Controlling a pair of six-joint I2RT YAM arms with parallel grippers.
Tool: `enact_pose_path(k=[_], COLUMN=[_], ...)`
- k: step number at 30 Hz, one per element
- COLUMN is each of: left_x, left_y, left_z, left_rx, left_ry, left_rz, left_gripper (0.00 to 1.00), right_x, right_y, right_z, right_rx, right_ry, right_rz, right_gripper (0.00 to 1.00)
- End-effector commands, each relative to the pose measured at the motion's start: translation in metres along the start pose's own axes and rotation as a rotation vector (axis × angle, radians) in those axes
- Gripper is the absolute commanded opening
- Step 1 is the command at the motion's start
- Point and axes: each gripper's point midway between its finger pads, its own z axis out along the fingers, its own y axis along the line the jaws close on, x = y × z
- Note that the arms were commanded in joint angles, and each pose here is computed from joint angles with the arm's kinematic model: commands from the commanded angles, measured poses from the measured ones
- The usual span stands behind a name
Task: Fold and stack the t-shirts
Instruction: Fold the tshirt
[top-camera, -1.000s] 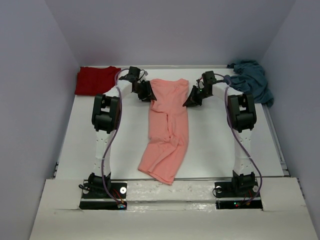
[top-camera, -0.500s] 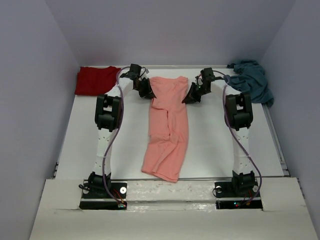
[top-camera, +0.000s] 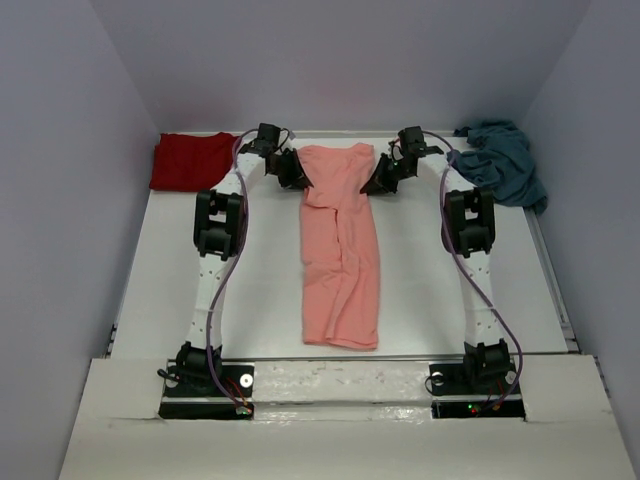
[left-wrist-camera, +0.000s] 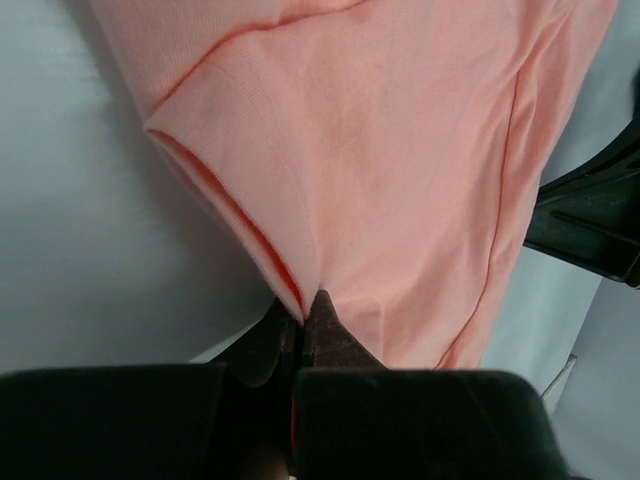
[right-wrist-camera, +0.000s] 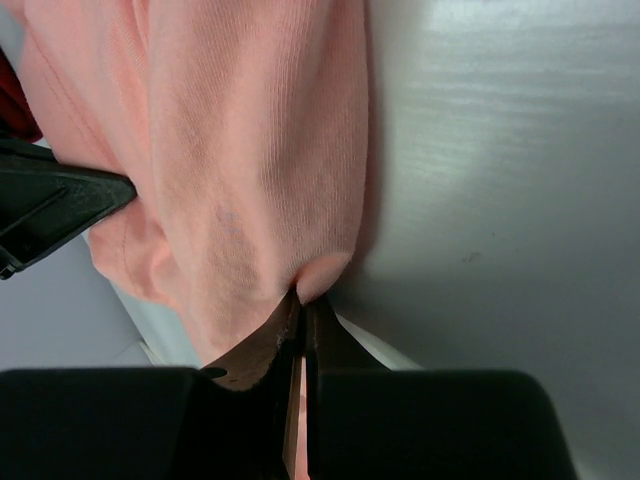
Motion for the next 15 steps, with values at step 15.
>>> enact_pose_path(k=[15], left_x=[-0.073], left_y=[0.040], left_z=[-0.016], left_rx=[0.025], left_ry=[-0.190], left_rz=[-0.122], left_gripper=[0.36], right_x=[-0.039], right_y=[-0.007], right_z=[-0.015], right_rx=[0.060], right_ry=[-0.123], right_rz=[0.001], right_gripper=[0.28])
